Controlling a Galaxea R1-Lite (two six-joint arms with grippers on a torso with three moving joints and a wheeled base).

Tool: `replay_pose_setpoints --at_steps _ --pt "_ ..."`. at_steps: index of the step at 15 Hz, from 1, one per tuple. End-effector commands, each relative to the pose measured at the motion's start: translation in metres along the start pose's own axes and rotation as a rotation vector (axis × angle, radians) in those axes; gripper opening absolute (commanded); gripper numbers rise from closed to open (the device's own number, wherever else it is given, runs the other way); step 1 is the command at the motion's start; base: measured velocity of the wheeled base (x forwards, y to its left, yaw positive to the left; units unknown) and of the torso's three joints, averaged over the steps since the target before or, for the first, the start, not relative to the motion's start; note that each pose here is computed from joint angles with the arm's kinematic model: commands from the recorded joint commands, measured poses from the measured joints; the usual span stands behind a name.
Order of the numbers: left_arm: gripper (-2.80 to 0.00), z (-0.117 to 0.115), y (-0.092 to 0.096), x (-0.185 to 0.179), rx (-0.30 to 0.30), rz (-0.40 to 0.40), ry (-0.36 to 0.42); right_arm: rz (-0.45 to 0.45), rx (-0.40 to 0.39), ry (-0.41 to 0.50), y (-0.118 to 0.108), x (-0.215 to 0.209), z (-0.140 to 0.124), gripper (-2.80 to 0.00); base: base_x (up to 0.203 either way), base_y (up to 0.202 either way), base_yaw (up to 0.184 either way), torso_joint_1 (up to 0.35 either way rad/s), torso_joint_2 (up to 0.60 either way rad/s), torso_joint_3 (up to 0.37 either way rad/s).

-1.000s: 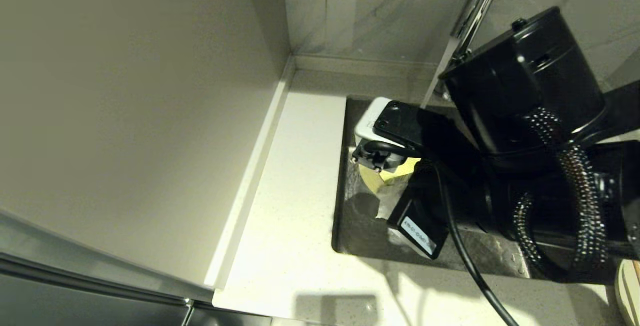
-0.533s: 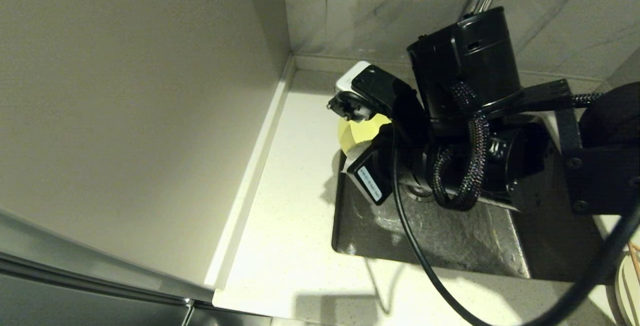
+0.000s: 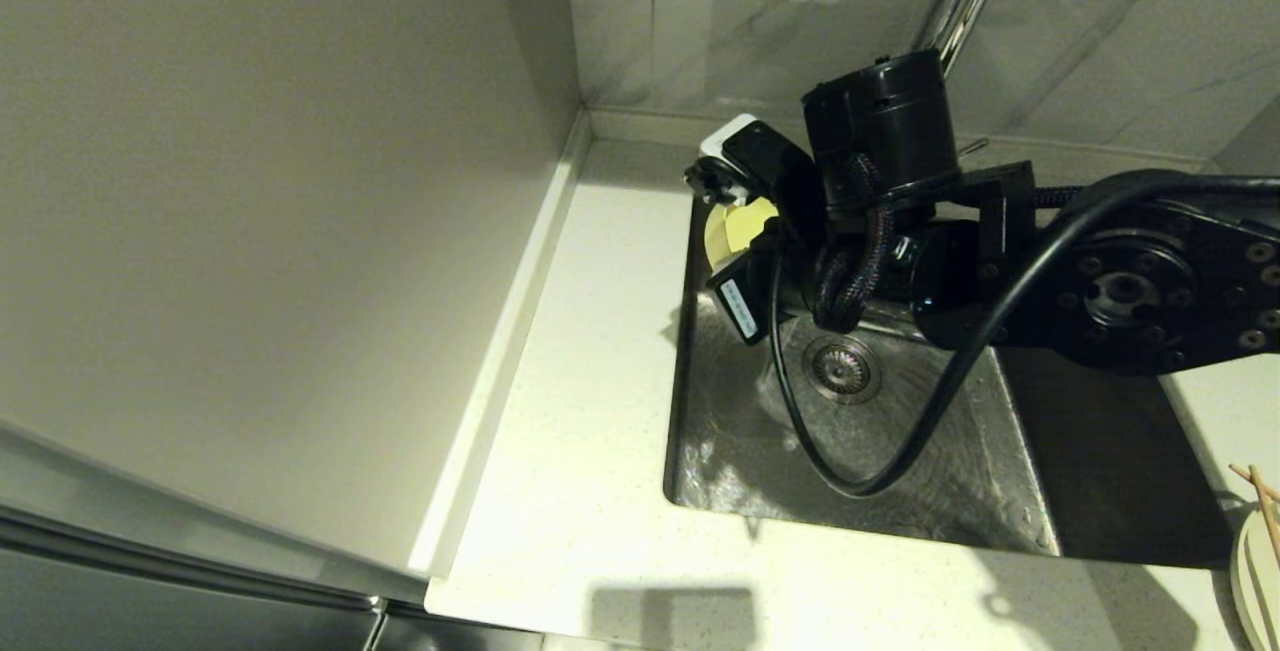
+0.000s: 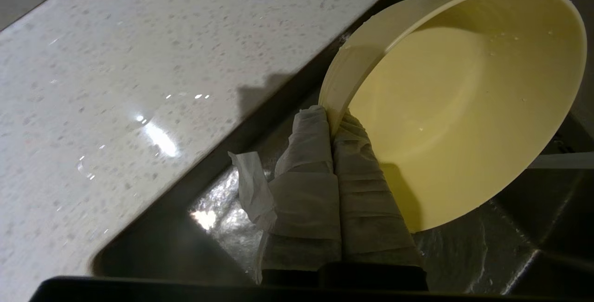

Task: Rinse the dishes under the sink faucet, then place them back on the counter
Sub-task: Rinse the bowl

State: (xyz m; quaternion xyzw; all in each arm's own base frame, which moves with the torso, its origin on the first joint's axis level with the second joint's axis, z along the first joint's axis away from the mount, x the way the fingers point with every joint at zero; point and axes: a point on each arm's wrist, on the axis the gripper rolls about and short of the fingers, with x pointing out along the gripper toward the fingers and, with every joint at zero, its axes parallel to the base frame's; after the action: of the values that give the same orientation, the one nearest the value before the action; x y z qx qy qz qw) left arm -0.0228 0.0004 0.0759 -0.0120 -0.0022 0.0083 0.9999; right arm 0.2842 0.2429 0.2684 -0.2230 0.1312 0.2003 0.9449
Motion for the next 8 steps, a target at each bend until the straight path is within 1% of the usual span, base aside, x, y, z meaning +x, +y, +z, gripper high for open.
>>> replay_pose_setpoints --at_steps 1,3,8 --pt "-2.80 0.000 0.000 0.000 -0.001 0.000 -0.002 -0.031 0.003 0.010 -0.006 0.017 -0.007 -2.80 0.000 0.000 0.000 0.000 0.00 0.000" --pt "-2.80 0.000 0.000 0.000 -0.001 0.000 -0.002 -0.052 -0.006 0.013 -0.014 0.022 -0.008 -2.80 0.000 0.000 0.000 0.000 0.00 0.000" --pt "-2.80 0.000 0.000 0.000 -0.001 0.000 -0.002 -0.103 0.017 0.009 -0.037 0.036 -0.008 -2.80 0.000 0.000 0.000 0.000 0.00 0.000"
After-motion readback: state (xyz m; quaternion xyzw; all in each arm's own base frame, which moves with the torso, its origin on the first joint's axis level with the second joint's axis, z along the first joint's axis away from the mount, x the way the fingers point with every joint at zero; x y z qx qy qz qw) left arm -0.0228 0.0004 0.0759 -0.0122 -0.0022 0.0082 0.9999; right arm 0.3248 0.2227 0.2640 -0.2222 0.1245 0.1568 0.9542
